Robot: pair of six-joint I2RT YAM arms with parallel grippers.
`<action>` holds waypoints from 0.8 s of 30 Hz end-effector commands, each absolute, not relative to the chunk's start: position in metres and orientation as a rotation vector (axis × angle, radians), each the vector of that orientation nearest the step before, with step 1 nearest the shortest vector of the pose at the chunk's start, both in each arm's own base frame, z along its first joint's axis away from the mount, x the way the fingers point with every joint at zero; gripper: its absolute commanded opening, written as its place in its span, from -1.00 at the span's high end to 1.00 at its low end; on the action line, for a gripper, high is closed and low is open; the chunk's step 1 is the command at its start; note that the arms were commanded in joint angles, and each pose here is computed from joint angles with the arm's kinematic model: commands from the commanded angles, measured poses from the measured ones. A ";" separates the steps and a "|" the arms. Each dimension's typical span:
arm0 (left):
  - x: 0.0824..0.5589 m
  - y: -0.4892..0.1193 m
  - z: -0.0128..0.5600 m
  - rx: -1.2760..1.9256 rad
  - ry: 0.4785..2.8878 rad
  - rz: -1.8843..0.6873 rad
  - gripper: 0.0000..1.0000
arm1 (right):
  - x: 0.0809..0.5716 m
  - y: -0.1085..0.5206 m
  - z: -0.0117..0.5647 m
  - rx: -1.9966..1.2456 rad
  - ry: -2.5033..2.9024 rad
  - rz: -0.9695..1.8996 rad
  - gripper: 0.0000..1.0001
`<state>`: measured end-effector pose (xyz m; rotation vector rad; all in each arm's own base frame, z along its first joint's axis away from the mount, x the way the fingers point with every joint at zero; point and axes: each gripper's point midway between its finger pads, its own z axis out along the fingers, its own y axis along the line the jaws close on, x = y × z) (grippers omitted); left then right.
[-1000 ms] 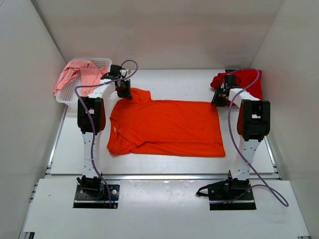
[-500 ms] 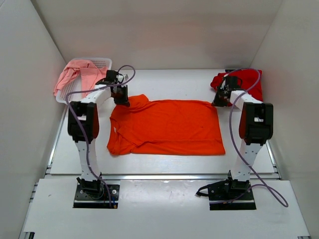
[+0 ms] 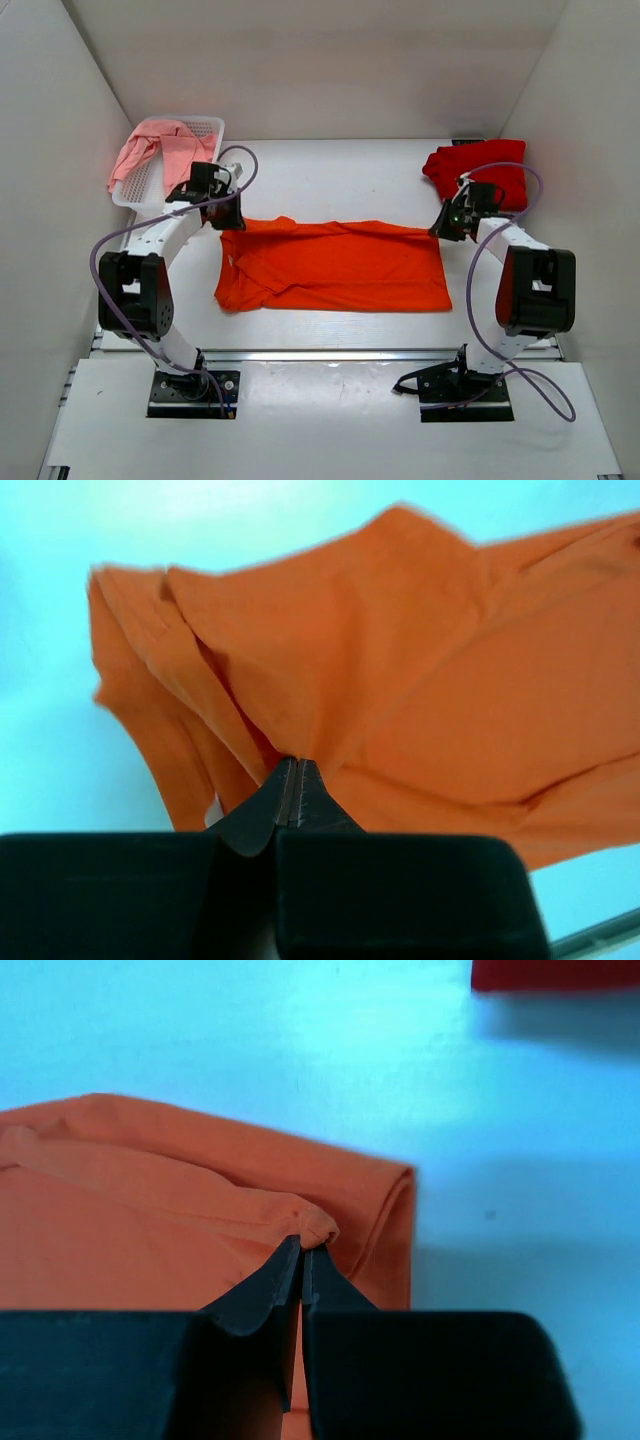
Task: Fold and stack the t-shirts
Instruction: Fold the other side of the tshirt into a rectangle
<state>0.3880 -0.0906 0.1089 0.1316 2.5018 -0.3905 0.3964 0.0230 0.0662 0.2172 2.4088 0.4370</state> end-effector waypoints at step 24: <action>0.303 -0.059 0.099 0.064 2.522 -0.235 1.00 | 0.330 0.010 0.061 0.319 2.376 0.441 1.00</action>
